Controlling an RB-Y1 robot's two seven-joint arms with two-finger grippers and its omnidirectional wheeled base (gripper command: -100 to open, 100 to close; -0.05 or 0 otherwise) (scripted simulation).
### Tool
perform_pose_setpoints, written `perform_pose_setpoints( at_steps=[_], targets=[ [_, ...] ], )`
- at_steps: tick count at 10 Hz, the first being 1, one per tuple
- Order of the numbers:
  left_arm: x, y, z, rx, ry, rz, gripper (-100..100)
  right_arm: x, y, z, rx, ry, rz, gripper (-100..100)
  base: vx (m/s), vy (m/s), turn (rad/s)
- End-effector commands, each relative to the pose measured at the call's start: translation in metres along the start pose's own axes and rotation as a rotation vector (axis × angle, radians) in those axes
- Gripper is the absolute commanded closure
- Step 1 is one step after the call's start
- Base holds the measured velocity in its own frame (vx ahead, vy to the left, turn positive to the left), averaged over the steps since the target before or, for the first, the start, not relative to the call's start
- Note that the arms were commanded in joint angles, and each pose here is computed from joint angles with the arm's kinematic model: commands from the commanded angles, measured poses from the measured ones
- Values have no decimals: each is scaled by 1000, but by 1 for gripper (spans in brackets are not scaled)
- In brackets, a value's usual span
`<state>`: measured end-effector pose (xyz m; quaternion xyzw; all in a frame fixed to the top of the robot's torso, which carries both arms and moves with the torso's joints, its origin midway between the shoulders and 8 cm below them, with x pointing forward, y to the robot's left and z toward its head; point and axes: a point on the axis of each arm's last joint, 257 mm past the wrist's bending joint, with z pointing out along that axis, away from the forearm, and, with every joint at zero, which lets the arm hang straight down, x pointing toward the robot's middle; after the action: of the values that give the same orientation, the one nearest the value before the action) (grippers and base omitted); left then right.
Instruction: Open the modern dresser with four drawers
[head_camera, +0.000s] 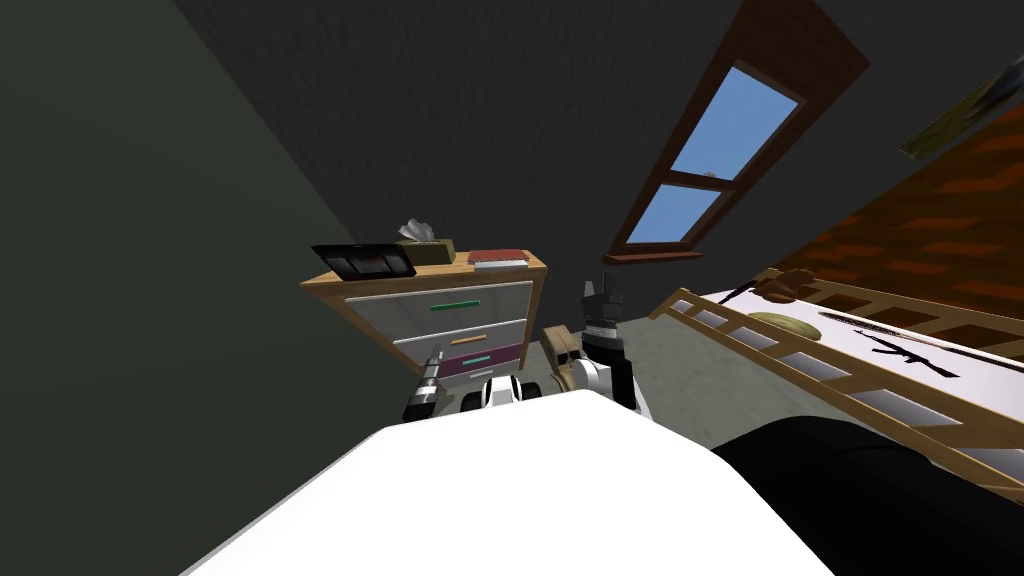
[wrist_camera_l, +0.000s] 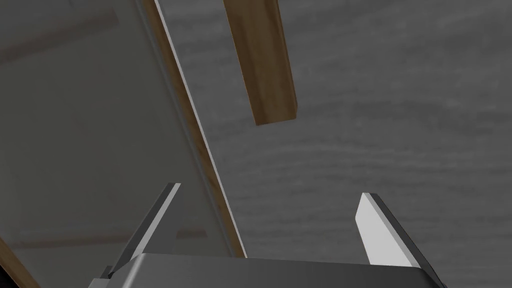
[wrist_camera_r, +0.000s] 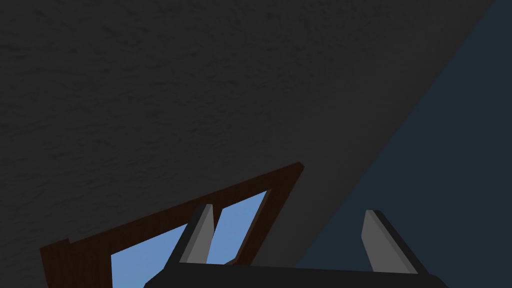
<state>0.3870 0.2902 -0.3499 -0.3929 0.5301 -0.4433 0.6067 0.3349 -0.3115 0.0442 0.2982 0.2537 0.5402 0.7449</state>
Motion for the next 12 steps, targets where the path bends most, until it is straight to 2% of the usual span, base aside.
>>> perform_pose_setpoints(
  at_steps=[1,4,5,7,8,9,10,11,12],
  targets=[
    [16,11,-7,-27,-7,-35,-100,0,0,0,0,0,0,0,22,-26,3],
    [41,16,-12,-50,-21,-91,-100,0,0,0,0,0,0,0,18,-26,3],
    [37,15,-10,-46,-18,-80,-100,0,0,0,0,0,0,0,6,-11,-1],
    [34,11,7,-46,-18,-81,-100,0,0,0,0,0,0,0,38,-6,1],
    [34,11,3,-44,-19,-81,-100,0,0,0,0,0,0,0,21,-1,-1],
    [37,14,-6,-46,-18,-82,100,0,0,0,0,0,0,0,-18,-2,0],
    [38,15,-10,-46,-19,-82,100,0,0,0,0,0,0,0,-29,8,0],
    [35,5,-1,-21,-22,-83,100,0,0,0,0,0,0,0,-25,-2,-1],
    [35,7,2,-29,-17,-83,100,0,0,0,0,0,0,0,-96,-12,23]
  ],
)
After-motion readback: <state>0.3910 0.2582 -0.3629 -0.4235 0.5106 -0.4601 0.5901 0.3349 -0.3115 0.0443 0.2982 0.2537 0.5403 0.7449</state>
